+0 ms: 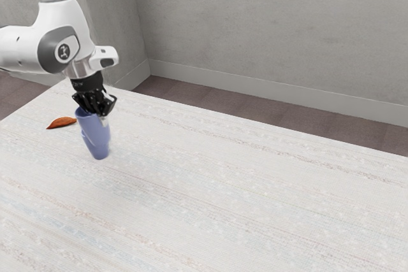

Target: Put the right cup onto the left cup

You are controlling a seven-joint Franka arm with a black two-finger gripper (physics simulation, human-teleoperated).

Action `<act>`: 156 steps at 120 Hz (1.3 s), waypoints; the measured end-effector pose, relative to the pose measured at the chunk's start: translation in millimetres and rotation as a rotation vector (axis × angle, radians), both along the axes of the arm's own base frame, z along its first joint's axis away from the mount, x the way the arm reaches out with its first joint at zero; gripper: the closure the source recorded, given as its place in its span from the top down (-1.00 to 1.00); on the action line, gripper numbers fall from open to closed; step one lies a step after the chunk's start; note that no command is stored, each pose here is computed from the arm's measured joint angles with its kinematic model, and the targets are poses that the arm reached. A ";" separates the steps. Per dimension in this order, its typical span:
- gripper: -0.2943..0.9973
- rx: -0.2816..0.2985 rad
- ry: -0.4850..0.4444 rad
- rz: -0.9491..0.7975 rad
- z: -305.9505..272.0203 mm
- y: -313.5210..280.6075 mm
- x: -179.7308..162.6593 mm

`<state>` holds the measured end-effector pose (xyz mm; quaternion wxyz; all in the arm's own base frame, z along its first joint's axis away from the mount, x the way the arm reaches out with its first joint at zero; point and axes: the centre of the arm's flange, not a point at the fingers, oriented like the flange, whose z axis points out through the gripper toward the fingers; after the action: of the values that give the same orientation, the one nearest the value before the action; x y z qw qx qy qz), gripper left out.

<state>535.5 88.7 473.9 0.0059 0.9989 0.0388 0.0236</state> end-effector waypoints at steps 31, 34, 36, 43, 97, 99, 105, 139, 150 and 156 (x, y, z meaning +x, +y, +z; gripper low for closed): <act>-0.67 0.019 0.021 0.045 15.6 40.3 2.1; -0.67 0.021 0.021 0.041 16.9 39.4 4.0; -0.67 0.022 0.021 0.039 17.8 38.5 5.0; -0.67 0.026 0.015 0.028 22.8 35.5 10.4; -0.67 0.051 0.042 0.092 13.3 94.2 32.4; -0.67 0.053 0.040 0.092 13.6 95.6 34.2; -0.67 0.059 0.035 0.088 14.2 96.5 41.0; -0.67 0.069 0.059 0.066 -12.5 96.6 70.6; -0.67 0.069 0.070 0.063 -21.4 97.3 75.3; -0.67 0.073 0.069 0.062 -23.7 98.6 80.5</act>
<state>616.1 187.3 450.1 -0.0328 0.9970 0.0688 -0.0091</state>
